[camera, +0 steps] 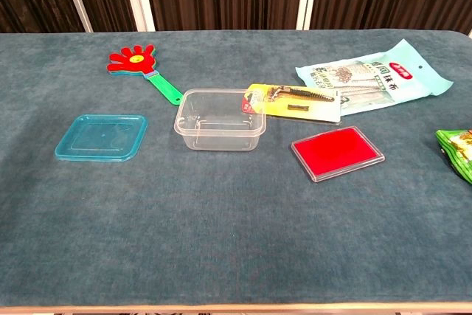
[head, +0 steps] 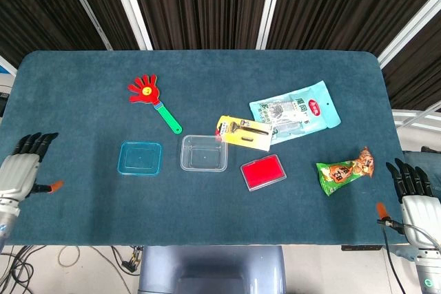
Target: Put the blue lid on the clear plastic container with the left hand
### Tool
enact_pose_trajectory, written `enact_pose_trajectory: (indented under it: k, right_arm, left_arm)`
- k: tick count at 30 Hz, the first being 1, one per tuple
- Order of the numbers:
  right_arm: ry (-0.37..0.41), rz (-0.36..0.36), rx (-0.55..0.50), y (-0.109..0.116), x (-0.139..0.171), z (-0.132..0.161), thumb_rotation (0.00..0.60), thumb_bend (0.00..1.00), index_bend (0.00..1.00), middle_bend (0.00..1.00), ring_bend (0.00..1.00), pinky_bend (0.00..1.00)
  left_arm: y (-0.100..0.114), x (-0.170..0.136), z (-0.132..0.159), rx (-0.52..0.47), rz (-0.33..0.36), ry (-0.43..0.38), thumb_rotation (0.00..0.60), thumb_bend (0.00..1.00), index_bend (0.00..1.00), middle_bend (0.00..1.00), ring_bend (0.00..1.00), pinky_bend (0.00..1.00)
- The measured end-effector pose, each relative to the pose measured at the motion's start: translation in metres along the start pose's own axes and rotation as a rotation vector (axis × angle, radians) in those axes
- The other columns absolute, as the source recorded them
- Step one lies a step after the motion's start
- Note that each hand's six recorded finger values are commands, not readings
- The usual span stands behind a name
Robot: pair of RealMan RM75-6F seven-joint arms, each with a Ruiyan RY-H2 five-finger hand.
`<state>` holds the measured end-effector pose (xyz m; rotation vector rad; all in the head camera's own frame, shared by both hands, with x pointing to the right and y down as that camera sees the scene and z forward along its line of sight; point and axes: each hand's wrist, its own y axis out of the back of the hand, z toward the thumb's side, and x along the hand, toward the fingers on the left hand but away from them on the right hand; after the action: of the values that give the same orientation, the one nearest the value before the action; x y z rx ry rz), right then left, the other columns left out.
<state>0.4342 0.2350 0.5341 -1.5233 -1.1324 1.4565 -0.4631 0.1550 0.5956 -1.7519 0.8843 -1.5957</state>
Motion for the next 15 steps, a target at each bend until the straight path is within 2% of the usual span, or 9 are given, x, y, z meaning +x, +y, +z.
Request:
enact_pose_trajectory:
  k: [3, 7, 15]
  right_arm:
    - [-0.005, 0.002, -0.009, 0.000, 0.000, 0.000, 0.600, 0.39, 0.01, 0.00, 0.00, 0.00]
    - [-0.010, 0.005, -0.016, 0.000, 0.001, -0.001, 0.600, 0.39, 0.01, 0.00, 0.00, 0.00]
    - [-0.029, 0.010, -0.028, 0.000, -0.001, -0.004, 0.600, 0.39, 0.01, 0.00, 0.00, 0.00]
  left_arm:
    - [-0.001, 0.019, 0.012, 0.041, -0.057, -0.020, 0.600, 0.11, 0.06, 0.06, 0.00, 0.02]
    - [-0.002, 0.042, 0.029, 0.092, -0.077, -0.027, 0.600, 0.10, 0.06, 0.06, 0.00, 0.02]
    - [-0.032, 0.080, 0.070, 0.126, -0.148, -0.053, 0.600, 0.10, 0.05, 0.06, 0.00, 0.02]
